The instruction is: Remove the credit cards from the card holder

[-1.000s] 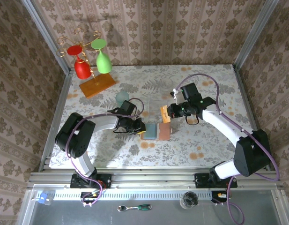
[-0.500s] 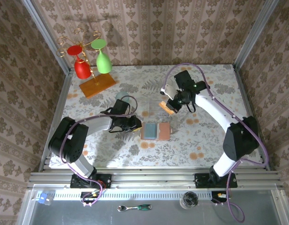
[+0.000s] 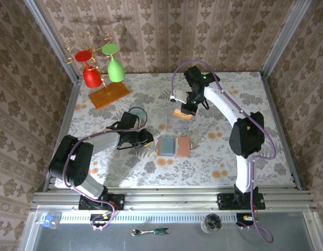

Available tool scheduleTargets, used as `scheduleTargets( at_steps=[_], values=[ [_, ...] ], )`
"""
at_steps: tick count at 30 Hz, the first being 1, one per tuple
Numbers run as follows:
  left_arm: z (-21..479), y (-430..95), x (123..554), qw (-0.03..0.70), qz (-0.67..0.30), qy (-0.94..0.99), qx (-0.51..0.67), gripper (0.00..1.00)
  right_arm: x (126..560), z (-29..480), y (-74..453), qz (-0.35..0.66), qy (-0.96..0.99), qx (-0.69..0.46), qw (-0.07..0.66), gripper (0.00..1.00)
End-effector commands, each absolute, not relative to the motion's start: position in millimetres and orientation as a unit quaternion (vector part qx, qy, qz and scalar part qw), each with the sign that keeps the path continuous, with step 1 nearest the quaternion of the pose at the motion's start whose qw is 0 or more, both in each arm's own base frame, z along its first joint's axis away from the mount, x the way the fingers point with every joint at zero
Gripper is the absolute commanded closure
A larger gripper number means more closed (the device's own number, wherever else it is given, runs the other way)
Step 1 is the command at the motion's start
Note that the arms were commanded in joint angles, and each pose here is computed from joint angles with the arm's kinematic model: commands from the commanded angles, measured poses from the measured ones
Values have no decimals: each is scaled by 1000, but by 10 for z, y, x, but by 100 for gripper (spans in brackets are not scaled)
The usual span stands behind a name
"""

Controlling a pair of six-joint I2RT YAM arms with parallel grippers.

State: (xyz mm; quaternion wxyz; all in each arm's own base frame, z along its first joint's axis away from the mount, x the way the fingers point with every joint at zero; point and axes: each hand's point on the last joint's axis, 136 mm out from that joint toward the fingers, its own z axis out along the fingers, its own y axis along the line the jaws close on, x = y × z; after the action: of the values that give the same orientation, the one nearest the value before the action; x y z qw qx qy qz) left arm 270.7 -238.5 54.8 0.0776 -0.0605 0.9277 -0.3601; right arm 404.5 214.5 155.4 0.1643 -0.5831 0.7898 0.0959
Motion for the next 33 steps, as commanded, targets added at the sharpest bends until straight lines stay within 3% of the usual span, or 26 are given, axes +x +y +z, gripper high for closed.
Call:
scheduleTargets(
  at_steps=[1, 18, 33],
  values=[
    [567, -2311, 2691, 82, -358, 928, -68, 81, 3884, 1481, 2187, 128, 775, -609, 112, 100],
    [541, -2099, 2677, 87, -354, 927, -91, 80, 3965, 1138, 2302, 168, 768, -617, 36, 100],
    [487, -2055, 2659, 81, -352, 927, -101, 80, 3932, 940, 2398, 185, 761, -622, 14, 100]
  ],
)
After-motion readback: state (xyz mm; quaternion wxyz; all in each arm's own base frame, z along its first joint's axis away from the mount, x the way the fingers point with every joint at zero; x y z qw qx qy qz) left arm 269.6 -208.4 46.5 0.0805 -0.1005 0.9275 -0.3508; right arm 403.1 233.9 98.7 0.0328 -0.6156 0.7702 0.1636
